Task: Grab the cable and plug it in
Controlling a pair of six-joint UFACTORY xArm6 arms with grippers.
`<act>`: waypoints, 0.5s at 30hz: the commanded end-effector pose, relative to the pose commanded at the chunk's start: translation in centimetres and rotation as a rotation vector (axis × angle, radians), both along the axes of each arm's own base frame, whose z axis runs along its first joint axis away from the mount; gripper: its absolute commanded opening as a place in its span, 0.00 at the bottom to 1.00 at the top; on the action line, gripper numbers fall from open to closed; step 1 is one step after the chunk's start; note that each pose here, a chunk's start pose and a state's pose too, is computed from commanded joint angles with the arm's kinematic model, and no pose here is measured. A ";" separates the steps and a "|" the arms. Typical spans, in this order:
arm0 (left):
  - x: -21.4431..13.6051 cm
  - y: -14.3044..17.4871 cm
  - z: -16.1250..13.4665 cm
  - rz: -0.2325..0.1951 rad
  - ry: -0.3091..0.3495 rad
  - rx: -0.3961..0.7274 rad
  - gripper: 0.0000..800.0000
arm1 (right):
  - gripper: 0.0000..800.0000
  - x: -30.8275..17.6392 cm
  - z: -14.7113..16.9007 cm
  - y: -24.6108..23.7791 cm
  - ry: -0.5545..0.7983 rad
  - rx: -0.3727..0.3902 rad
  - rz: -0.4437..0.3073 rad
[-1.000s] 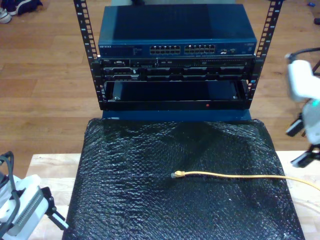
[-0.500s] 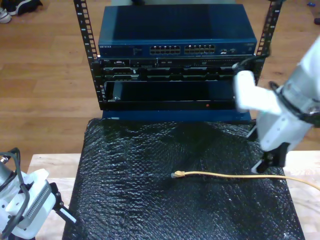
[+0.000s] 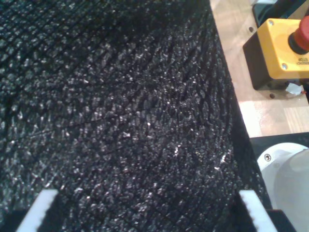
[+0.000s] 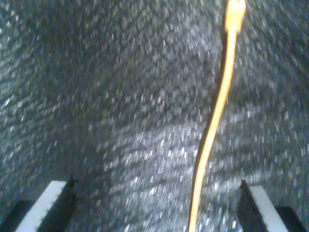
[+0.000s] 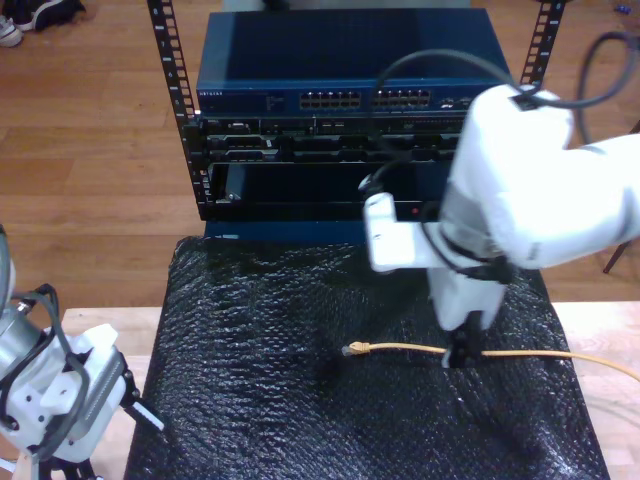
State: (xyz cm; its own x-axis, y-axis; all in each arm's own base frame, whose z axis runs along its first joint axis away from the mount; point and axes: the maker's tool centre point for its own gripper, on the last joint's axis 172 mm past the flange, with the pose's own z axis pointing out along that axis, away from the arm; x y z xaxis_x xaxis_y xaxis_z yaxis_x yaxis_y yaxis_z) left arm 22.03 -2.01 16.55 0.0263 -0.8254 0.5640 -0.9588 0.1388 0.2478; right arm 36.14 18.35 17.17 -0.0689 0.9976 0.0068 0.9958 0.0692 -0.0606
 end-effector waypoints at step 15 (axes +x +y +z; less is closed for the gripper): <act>1.4 -0.6 -1.7 0.039 0.037 0.057 1.00 | 0.99 3.3 -5.6 3.6 -0.040 -0.182 -0.025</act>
State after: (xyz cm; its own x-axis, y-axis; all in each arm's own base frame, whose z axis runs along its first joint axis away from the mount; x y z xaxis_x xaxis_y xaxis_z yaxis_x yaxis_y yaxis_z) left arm 23.39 -2.63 14.85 0.0787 -0.8538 0.5146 -0.9532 0.0867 0.2896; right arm 39.40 21.90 11.55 -0.0401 0.9835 -0.1763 0.9989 0.0354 -0.0299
